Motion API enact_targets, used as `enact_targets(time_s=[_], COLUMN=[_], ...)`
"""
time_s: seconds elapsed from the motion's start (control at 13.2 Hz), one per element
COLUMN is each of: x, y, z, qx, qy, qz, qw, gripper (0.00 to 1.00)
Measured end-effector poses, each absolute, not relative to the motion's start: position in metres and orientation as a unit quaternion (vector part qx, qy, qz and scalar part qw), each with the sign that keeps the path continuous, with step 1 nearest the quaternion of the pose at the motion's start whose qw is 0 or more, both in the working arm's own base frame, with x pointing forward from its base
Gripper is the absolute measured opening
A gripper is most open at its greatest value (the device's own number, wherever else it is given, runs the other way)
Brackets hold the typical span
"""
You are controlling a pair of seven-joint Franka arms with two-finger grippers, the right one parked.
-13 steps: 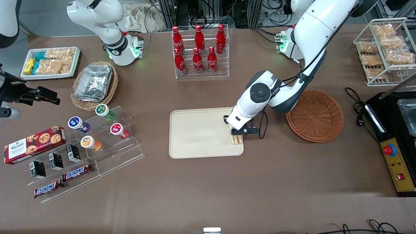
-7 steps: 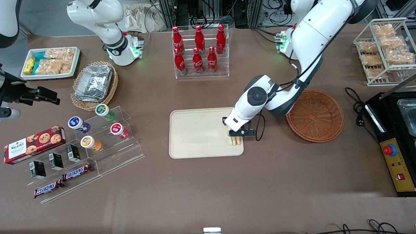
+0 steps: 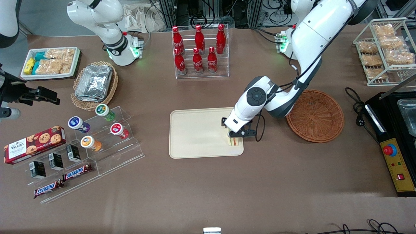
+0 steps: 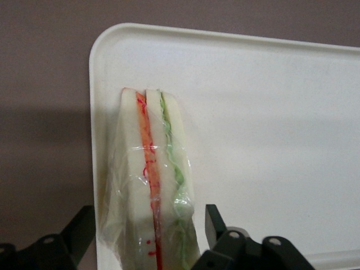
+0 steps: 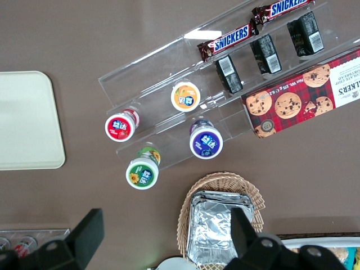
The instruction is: Place sandwich from basket to tray
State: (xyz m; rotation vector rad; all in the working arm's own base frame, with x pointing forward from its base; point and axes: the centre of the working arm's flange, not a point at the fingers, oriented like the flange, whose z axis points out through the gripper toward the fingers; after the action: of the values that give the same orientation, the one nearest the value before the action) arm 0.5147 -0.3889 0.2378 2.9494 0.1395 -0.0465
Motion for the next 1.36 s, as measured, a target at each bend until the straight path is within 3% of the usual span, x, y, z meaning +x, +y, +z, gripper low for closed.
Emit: enact_targets(time_s=[0.08, 0.3, 0.61, 0.91, 1.14, 1.36], x=[0.516, 0.521, 0.544, 0.550, 0.550, 0.535], y=[-0.389, -0.383, -0.347, -0.279, -0.187, -0.102], z=[0.241, 0.264, 0.359, 0.453, 0.511, 0.534], qx=[0.994, 0.997, 0.997, 0.994, 0.995, 0.998], qy=[0.050, 0.050, 0.079, 0.107, 0.100, 0.059], qz=[-0.015, -0.026, -0.028, -0.035, -0.013, 0.004], qw=[0.093, 0.061, 0.000, 0.011, 0.020, 0.019], gripper=[0.99, 1.00, 1.00, 1.00, 1.00, 1.00])
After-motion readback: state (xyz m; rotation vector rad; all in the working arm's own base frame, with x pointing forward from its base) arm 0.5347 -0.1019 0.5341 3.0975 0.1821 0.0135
